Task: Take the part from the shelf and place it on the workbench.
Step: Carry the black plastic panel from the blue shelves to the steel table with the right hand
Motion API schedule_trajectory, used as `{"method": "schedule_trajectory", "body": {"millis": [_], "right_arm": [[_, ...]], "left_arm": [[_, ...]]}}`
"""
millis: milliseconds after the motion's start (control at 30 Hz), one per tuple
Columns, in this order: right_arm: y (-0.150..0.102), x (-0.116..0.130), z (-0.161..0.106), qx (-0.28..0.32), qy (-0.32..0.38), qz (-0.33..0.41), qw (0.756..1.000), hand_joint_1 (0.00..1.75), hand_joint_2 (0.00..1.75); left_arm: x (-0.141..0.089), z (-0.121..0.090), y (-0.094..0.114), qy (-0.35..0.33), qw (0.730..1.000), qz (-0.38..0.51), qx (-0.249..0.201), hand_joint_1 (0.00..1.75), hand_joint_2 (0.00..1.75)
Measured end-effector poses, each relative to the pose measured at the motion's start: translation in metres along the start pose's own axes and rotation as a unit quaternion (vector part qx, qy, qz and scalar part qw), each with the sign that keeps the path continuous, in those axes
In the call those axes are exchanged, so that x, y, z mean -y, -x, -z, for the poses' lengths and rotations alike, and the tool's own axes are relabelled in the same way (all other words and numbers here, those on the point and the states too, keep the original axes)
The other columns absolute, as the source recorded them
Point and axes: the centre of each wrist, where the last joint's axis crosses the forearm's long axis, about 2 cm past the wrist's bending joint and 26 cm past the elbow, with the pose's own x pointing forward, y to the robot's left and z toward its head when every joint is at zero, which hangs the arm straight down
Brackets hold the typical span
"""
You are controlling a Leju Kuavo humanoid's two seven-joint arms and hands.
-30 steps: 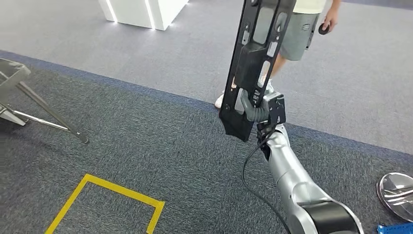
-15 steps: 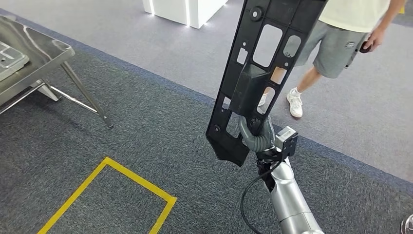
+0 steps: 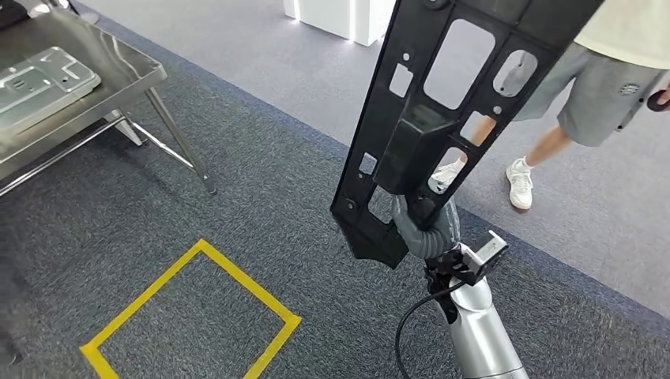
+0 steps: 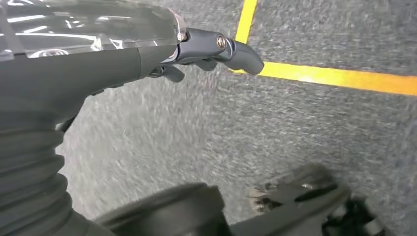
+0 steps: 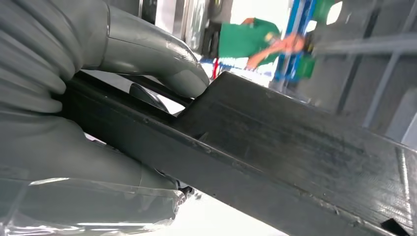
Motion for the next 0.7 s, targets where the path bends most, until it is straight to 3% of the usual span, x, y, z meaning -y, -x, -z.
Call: {"method": "schedule_trajectory", "body": {"millis": [167,433,700], "right_arm": [[-0.019,-0.012,0.008,0.018,-0.041,-0.025,0.999,1.75,1.75],[-0.027,-0.035,0.015,0.037,-0.091,-0.059,0.993,1.75,1.75],[-0.026,-0.035,0.007,0.03,-0.099,-0.072,0.992,1.75,1.75]], "left_arm": [[0.005,-0.002,0.007,0.008,1.0,-0.009,-0.016,0.0,1.75],[0.007,-0.003,0.019,0.006,1.0,-0.025,-0.017,0.0,1.75],[0.007,-0.003,0.015,0.002,1.0,-0.024,-0.008,0.0,1.75]]}}
